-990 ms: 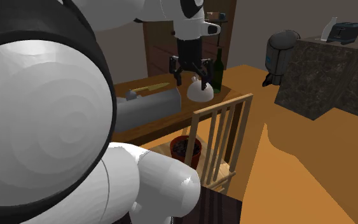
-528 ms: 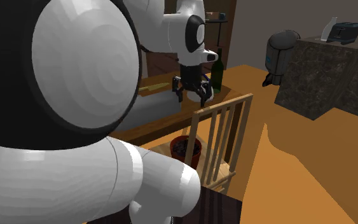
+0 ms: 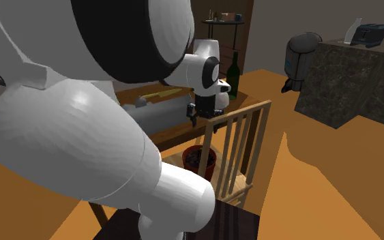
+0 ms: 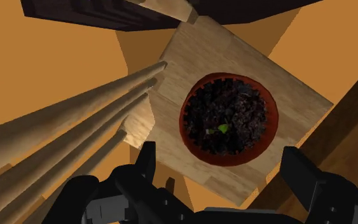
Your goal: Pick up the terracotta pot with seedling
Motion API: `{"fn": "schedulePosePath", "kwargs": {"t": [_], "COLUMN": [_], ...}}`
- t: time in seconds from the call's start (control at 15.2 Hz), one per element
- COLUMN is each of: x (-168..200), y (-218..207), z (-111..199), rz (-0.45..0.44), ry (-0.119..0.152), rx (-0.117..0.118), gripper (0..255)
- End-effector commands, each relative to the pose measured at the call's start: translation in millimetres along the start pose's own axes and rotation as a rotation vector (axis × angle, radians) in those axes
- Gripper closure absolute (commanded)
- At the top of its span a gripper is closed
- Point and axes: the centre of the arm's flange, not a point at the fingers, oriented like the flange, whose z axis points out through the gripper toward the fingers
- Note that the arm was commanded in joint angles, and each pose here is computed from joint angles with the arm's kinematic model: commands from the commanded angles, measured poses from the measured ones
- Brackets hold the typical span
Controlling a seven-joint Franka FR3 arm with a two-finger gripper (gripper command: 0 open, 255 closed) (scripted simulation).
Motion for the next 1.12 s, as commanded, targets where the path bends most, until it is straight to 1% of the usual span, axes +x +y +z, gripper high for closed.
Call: {"fn": "schedulePosePath", "kwargs": {"t": [0.0,0.59,0.66,1.06], "x": [9.8,44.0,44.0,43.7], "y": [-4.8,-20.9,-21.0,-21.6], "z": [22.5,135.9,136.1,167.8], "rz": [0.000,0.001,0.001,0.001], "ry": [-0.003,-0.029,-0.029,-0.029], "rx": [0.005,0.025,0.025,0.025], "gripper": [0,0,0,0]}}
